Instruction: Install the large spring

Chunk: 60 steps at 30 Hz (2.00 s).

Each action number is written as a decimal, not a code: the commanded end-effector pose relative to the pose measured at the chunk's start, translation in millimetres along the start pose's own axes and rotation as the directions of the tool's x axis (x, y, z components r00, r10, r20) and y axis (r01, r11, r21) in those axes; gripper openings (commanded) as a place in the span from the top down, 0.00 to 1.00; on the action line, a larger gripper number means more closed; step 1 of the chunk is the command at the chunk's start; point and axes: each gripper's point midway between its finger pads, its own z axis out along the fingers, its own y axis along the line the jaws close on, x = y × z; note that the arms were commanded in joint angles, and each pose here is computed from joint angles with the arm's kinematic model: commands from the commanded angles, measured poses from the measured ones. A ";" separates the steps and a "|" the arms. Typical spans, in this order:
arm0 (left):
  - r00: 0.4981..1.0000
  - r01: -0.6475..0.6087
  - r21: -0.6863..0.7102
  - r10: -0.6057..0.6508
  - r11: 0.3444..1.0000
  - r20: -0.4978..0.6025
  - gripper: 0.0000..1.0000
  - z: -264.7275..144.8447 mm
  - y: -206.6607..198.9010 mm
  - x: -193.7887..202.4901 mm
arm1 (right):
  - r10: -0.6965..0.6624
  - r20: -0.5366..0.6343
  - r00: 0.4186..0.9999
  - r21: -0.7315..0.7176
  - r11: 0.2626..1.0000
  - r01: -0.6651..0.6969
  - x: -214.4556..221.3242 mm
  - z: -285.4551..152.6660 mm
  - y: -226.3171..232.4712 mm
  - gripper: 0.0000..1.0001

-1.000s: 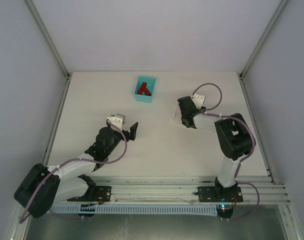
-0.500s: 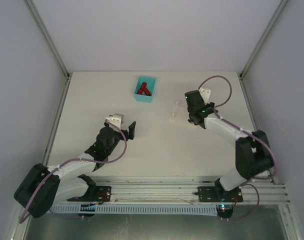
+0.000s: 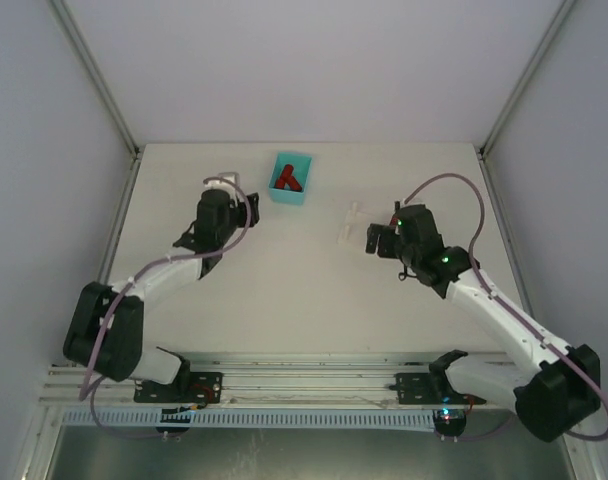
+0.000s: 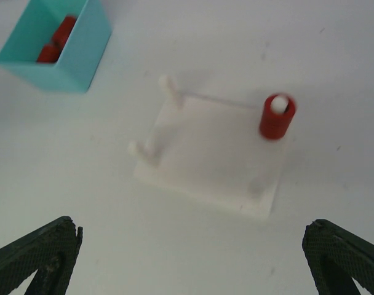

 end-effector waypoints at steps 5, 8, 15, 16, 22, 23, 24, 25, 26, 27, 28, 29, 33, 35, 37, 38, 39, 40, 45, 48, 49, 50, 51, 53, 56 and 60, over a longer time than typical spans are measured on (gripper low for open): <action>0.977 -0.091 0.094 0.107 0.991 -0.186 0.48 53.0 -32.7 -4.8 | -0.045 -0.040 0.998 -0.088 0.995 0.042 41.4 -34.4 -5.2 0.01; 0.971 -0.137 0.092 0.152 0.986 -0.185 0.57 76.1 -43.2 -23.7 | -0.044 0.005 0.999 -0.083 0.996 0.044 42.8 -45.9 -14.3 0.01; 0.942 -0.208 0.073 0.220 0.975 -0.253 0.67 144.3 -54.7 -34.3 | -0.050 0.045 0.998 -0.074 0.996 0.053 45.2 -52.4 -22.3 0.01; 0.935 -0.213 0.068 0.224 0.975 -0.274 0.68 151.2 -54.5 -32.3 | -0.046 0.044 0.998 -0.081 0.996 0.049 46.7 -51.9 -21.6 0.01; 0.897 -0.241 0.037 0.237 0.970 -0.374 0.73 197.9 -53.8 -10.8 | -0.039 0.011 0.999 -0.090 0.995 0.040 58.1 -46.0 -21.4 0.01; 0.892 -0.245 0.031 0.237 0.969 -0.386 0.73 202.8 -53.5 -8.7 | -0.040 -0.001 0.999 -0.092 0.995 0.040 61.8 -44.2 -21.2 0.01; 0.888 -0.249 0.026 0.238 0.968 -0.392 0.73 205.6 -53.0 -8.9 | -0.038 -0.010 0.999 -0.095 0.995 0.037 64.0 -42.9 -20.6 0.01; 0.883 -0.254 0.019 0.240 0.967 -0.402 0.73 209.7 -51.5 -5.5 | -0.036 -0.020 0.999 -0.099 0.995 0.034 66.2 -41.9 -20.0 0.00; 0.880 -0.265 0.010 0.246 0.964 -0.406 0.73 214.3 -49.1 -3.4 | -0.035 -0.030 0.999 -0.102 0.994 0.032 68.4 -41.0 -19.5 0.00; 0.880 -0.274 -0.002 0.250 0.962 -0.403 0.73 216.8 -46.6 -4.6 | -0.034 -0.037 0.999 -0.106 0.994 0.030 69.8 -40.7 -18.6 0.00; 0.880 -0.281 -0.008 0.254 0.960 -0.402 0.73 219.8 -45.0 -4.2 | -0.032 -0.040 0.999 -0.109 0.994 0.028 70.5 -40.5 -18.0 0.00; 0.881 -0.284 -0.012 0.256 0.959 -0.399 0.73 222.7 -43.1 -4.0 | -0.031 -0.042 0.999 -0.111 0.994 0.026 70.7 -40.4 -17.8 0.00; 0.882 -0.275 0.031 0.265 0.961 -0.390 0.73 231.6 -48.4 3.5 | -0.032 -0.033 0.999 -0.114 0.993 0.028 66.5 -42.3 -16.4 0.00; 0.876 -0.273 0.042 0.266 0.961 -0.401 0.73 235.1 -48.8 11.8 | -0.036 -0.028 0.999 -0.110 0.993 0.032 63.9 -43.4 -16.6 0.00; 0.870 -0.275 0.039 0.266 0.961 -0.416 0.73 238.2 -45.4 20.5 | -0.039 -0.022 0.999 -0.109 0.993 0.036 61.2 -44.6 -16.2 0.00; 0.866 -0.277 0.036 0.266 0.960 -0.424 0.73 239.1 -43.6 24.5 | -0.038 -0.017 0.999 -0.109 0.993 0.036 59.1 -45.4 -16.1 0.00; 0.862 -0.279 0.035 0.266 0.960 -0.432 0.73 239.7 -42.3 28.0 | -0.039 -0.014 0.999 -0.109 0.993 0.037 58.6 -45.4 -15.9 0.00; 0.858 -0.280 0.035 0.266 0.959 -0.440 0.73 240.0 -41.1 31.4 | -0.039 -0.008 0.999 -0.110 0.993 0.038 56.9 -45.9 -15.5 0.00; 0.840 -0.291 0.014 0.262 0.957 -0.474 0.73 236.3 -34.2 38.7 | -0.044 -0.014 0.999 -0.097 0.994 0.042 58.2 -42.9 -17.2 0.00; 0.831 -0.301 -0.010 0.258 0.953 -0.494 0.72 228.2 -29.2 37.9 | -0.044 -0.020 0.999 -0.093 0.995 0.042 60.4 -41.1 -17.7 0.00; 0.827 -0.304 -0.018 0.254 0.953 -0.501 0.72 225.6 -26.9 39.4 | -0.044 -0.020 0.999 -0.094 0.995 0.042 60.6 -40.9 -17.6 0.00; 0.825 -0.305 -0.026 0.251 0.952 -0.507 0.72 222.5 -25.2 39.4 | -0.044 -0.019 0.999 -0.095 0.995 0.042 60.7 -40.8 -17.5 0.00; 0.823 -0.303 -0.030 0.246 0.953 -0.511 0.72 219.8 -23.7 39.9 | -0.043 -0.017 0.999 -0.095 0.995 0.041 60.6 -40.8 -17.5 0.00; 0.818 -0.297 -0.032 0.238 0.954 -0.524 0.72 215.0 -22.5 42.4 | -0.043 -0.018 0.999 -0.094 0.995 0.042 61.6 -39.9 -17.9 0.00; 0.816 -0.287 -0.034 0.226 0.957 -0.532 0.72 208.8 -24.2 40.2 | -0.045 -0.018 0.999 -0.093 0.995 0.043 61.6 -39.3 -17.9 0.00; 0.829 -0.270 -0.037 0.213 0.962 -0.517 0.72 204.3 -28.3 29.6 | -0.048 -0.012 0.999 -0.087 0.995 0.046 61.1 -37.9 -18.7 0.00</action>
